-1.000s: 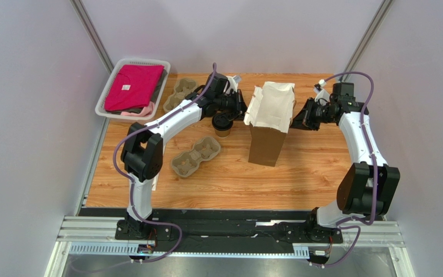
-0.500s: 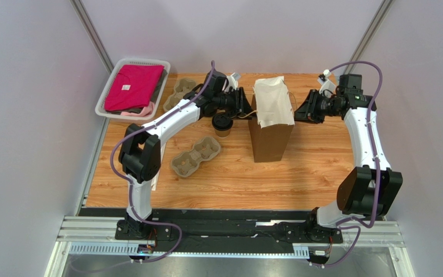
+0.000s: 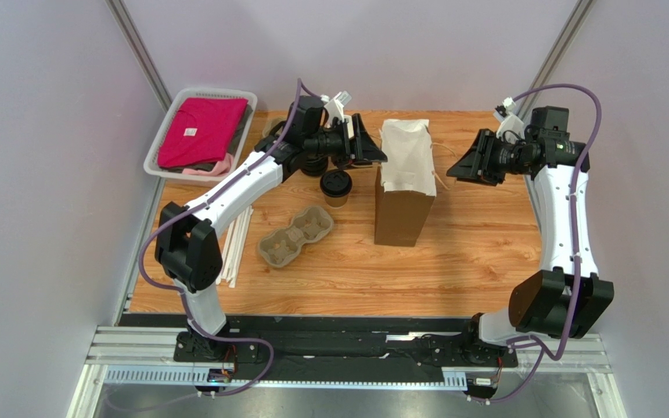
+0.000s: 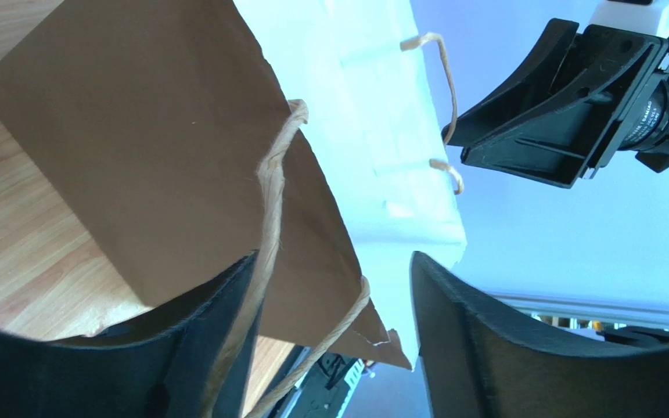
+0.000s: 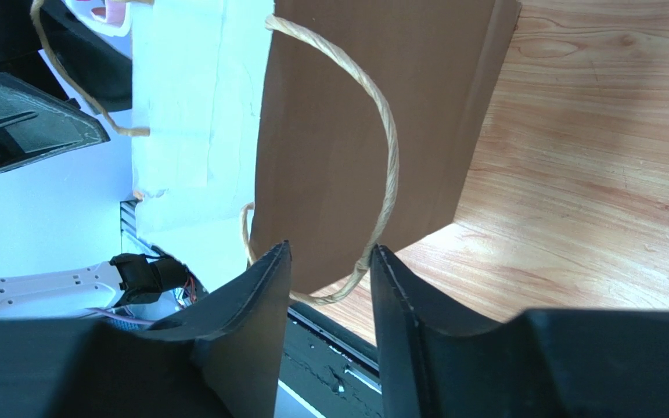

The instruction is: Pack the takeout coffee

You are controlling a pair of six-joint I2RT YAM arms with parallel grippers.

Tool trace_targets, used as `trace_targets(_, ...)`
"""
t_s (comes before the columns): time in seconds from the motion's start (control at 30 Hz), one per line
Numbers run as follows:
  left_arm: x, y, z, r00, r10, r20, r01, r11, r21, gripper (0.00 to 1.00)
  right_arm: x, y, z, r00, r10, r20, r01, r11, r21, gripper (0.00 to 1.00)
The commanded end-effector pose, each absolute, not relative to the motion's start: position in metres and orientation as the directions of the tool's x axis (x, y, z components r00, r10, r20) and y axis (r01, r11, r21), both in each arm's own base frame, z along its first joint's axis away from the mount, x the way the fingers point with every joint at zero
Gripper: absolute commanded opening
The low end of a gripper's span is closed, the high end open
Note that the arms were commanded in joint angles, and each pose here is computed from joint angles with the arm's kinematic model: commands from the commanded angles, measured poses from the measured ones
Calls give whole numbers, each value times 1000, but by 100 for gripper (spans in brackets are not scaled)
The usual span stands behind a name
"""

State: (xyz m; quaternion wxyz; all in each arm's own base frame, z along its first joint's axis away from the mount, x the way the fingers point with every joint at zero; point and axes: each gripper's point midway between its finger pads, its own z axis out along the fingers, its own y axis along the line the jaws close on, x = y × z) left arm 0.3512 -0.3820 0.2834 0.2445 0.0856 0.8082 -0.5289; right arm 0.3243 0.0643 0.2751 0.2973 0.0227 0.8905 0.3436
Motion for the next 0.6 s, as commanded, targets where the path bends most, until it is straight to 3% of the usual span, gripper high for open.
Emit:
trace_targets(0.0,343,-379,318,-832,-145,-535,460,357,-813,75,318,64,308,-766,219,-604,-238,776,584,45)
trace_targets(0.07,342,-378,322,-830,-149,-538,464,352,-813,76,317,64,312,-759,219,-613,-244,777,580,48)
trace_targets(0.17,342,-375,324,-826,-167,-539,461,351,-815,94,316,64,316,-753,222,-620,-246,778,578,54)
trace_targets(0.2,342,-374,321,-836,-175,-521,440,353,-825,96,316,64,318,-750,224,-623,-247,778,578,57)
trace_targets(0.4,345,-368,312,-856,-206,-475,385,360,-850,97,314,65,327,-732,223,-644,-263,780,568,66)
trace_targets(0.57,341,-359,322,-822,-251,-511,424,331,-843,98,313,64,329,-726,225,-650,-262,783,564,73)
